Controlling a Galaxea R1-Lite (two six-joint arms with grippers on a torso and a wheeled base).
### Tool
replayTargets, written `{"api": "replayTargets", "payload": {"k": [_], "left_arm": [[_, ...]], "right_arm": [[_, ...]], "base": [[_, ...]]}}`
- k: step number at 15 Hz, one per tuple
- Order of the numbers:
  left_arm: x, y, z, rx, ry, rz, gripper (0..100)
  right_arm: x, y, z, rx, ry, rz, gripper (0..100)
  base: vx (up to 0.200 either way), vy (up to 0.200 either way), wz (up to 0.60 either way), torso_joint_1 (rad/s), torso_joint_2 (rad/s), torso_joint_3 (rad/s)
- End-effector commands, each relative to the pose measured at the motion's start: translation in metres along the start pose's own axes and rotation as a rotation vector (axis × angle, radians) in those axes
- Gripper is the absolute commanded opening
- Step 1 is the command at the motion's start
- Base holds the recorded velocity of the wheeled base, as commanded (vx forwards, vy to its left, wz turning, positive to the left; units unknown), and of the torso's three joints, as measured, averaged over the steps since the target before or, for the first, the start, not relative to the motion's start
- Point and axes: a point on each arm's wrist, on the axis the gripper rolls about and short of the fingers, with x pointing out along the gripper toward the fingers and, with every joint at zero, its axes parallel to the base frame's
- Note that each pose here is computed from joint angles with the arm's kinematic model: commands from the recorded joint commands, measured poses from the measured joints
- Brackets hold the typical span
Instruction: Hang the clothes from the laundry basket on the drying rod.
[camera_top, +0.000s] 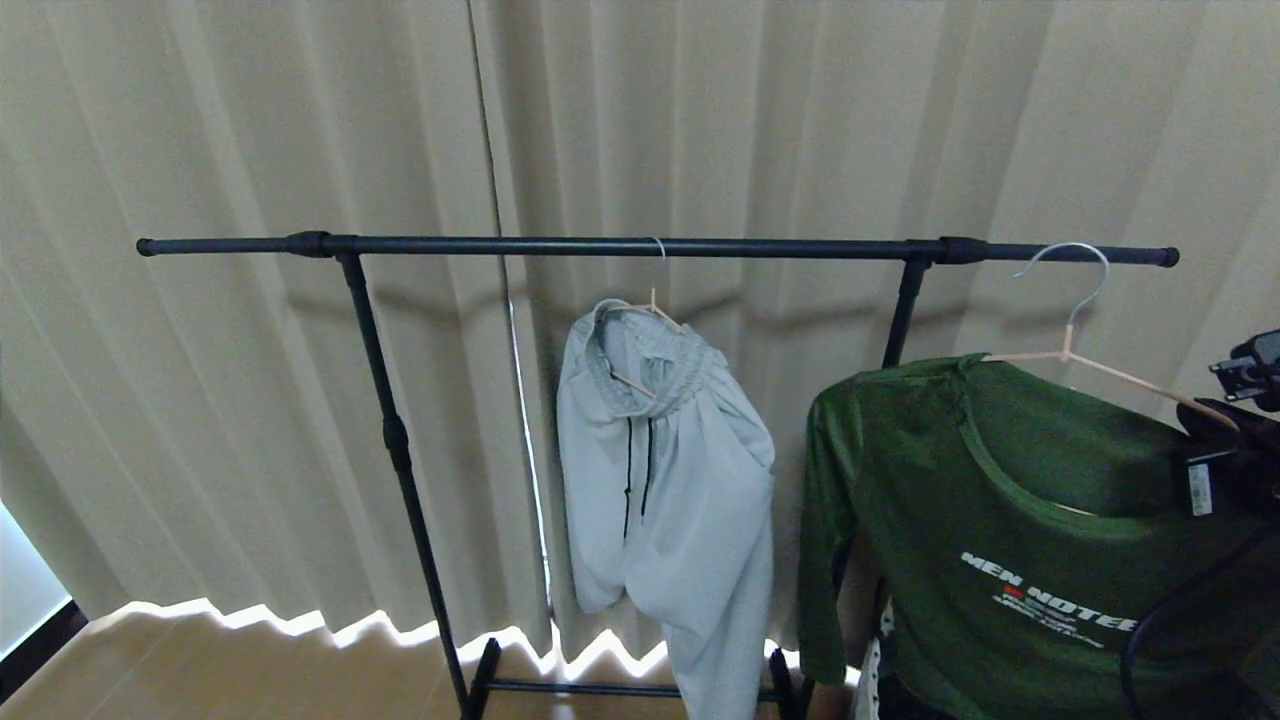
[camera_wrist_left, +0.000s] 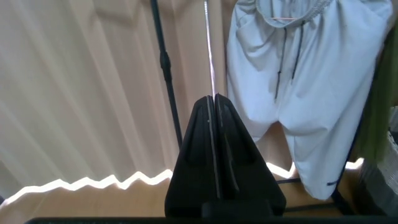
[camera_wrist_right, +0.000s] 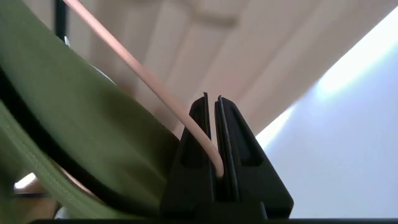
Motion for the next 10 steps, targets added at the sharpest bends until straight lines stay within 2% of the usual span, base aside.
{"api": "replayTargets", "payload": {"k": [1,8,10], "left_arm": [[0.0,0.0,0.0,0.001,0.002,0.001,0],[0.0,0.0,0.0,0.002,0.003,-0.003,0],[0.0,0.0,0.0,-0.005,0.003,-0.004,0]], "right_arm": [[0.019,0.016,0.007,-0.013,0.006,0.036,0],[0.024,0.027,0.016,-0.014,-0.016,0.058,0],[0.035,0.032,0.019,-0.017,0.001,0.03,0]], "base": [[0.2,0.0,0.0,0.002,0.0,0.002],[0.2,0.0,0.0,0.007,0.0,0.005],[0.0,0.0,0.0,0.0,0.0,0.0]]}}
